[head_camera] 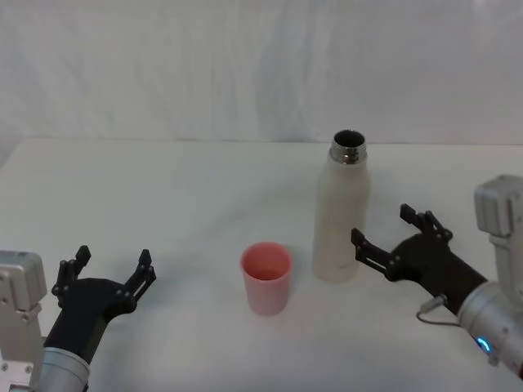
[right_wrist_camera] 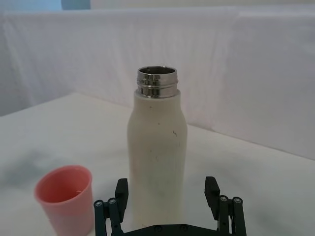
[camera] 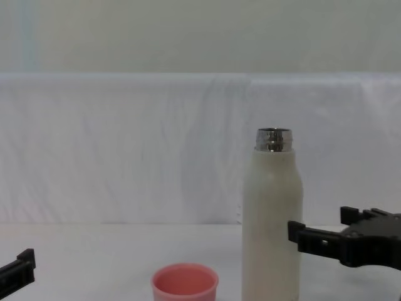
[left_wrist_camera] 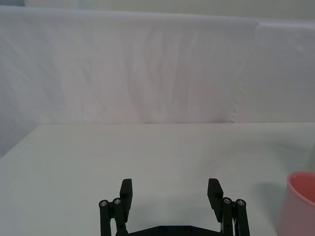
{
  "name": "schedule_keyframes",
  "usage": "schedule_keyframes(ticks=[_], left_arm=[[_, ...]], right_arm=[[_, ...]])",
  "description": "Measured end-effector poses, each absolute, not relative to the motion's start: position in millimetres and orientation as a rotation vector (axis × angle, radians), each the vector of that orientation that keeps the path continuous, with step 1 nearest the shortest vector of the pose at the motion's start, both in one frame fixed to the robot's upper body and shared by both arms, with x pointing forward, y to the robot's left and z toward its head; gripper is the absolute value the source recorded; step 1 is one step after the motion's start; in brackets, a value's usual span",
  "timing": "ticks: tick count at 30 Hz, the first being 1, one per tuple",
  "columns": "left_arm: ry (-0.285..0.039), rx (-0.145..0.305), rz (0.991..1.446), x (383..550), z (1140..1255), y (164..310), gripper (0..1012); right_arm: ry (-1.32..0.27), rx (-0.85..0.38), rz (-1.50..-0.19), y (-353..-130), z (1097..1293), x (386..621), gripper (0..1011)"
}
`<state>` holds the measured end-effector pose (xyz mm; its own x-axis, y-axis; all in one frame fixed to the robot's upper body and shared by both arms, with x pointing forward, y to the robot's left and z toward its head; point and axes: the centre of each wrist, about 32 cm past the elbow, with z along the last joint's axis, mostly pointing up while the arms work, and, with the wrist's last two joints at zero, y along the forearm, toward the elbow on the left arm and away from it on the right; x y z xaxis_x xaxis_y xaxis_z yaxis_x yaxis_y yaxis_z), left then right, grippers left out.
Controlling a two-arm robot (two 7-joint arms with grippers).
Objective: Grasp the thermos with one hand and pour water into the cup lid.
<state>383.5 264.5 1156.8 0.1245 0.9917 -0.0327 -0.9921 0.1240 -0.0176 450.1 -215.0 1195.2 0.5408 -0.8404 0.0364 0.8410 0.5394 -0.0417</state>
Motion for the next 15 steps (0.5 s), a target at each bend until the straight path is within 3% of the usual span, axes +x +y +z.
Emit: schedule_keyframes(ticks=[15], left_arm=[[0.014, -0.038, 1.446, 383.5, 1156.8, 264.5, 1001]], right_arm=[[0.009, -0.008, -0.937, -209, 1168.7, 429, 1000]])
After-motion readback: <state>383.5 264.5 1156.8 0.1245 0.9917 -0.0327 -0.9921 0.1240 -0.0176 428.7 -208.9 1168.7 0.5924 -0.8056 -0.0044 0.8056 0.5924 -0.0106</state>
